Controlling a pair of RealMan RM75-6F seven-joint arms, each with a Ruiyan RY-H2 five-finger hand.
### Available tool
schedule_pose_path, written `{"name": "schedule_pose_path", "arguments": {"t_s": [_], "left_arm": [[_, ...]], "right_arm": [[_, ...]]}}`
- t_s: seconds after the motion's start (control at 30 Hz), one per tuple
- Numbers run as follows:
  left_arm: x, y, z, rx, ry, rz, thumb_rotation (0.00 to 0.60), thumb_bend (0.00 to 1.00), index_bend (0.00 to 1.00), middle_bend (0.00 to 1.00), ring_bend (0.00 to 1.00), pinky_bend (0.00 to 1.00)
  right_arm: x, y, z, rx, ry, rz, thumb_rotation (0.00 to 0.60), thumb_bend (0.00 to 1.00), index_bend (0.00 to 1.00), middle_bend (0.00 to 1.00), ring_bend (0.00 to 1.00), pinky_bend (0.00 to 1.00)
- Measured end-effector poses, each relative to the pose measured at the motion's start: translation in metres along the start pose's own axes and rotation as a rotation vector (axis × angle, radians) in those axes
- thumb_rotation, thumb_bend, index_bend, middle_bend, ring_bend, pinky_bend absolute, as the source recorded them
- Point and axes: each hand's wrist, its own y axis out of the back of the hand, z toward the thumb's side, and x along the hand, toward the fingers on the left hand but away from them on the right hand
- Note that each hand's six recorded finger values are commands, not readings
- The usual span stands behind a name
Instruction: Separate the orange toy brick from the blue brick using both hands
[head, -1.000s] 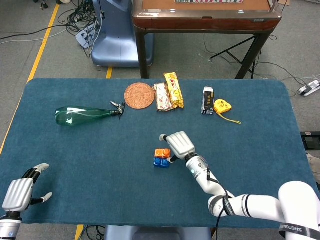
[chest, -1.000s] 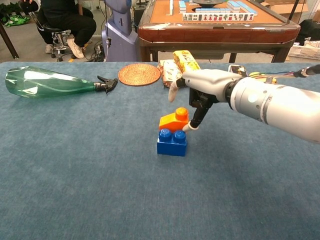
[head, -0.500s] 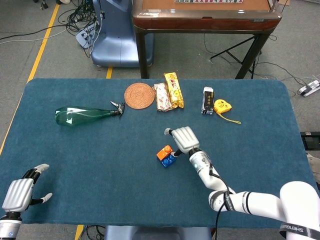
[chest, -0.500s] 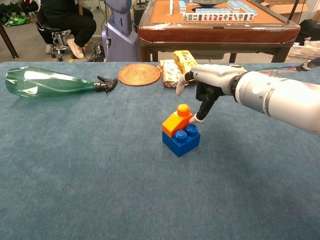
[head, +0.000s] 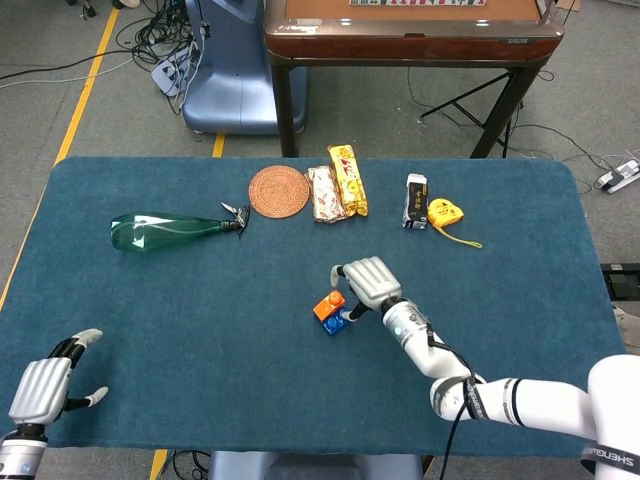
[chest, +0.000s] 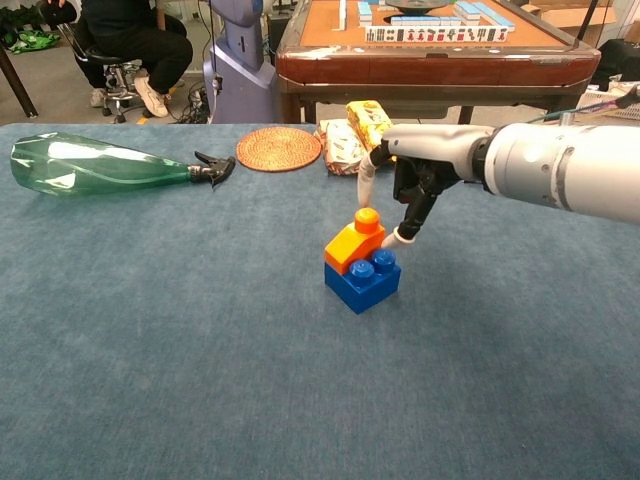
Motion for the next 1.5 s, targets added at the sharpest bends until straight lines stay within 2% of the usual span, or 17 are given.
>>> {"name": "schedule_pose_path", "arguments": {"t_s": [0.53,1.17,1.5], "left_arm": [[-0.001,0.000,-0.003,-0.001,0.008,-0.002,0.600,0.00,0.23,0.20,0.23,0.59],[-0.002,0.000,-0.005,-0.001,0.014,-0.004,0.600,0.00,0.23,0.20,0.23,0.59],[-0.002,-0.001,-0.003,-0.006,0.010,-0.004,0.600,0.00,0.23,0.21,0.24,0.59]], "right_arm": [[-0.016,0.001,0.004,0.007,-0.018,0.027,0.600,0.14,0.41,1.00,1.00,1.00],[-0.024,-0.007,0.011,0.013,-0.013,0.069,0.600,0.23,0.51,1.00,1.00,1.00],[-0.023,-0.007,0.012,-0.013,-0.016,0.090,0.600,0.48,0.64,1.00,1.00,1.00]]}}
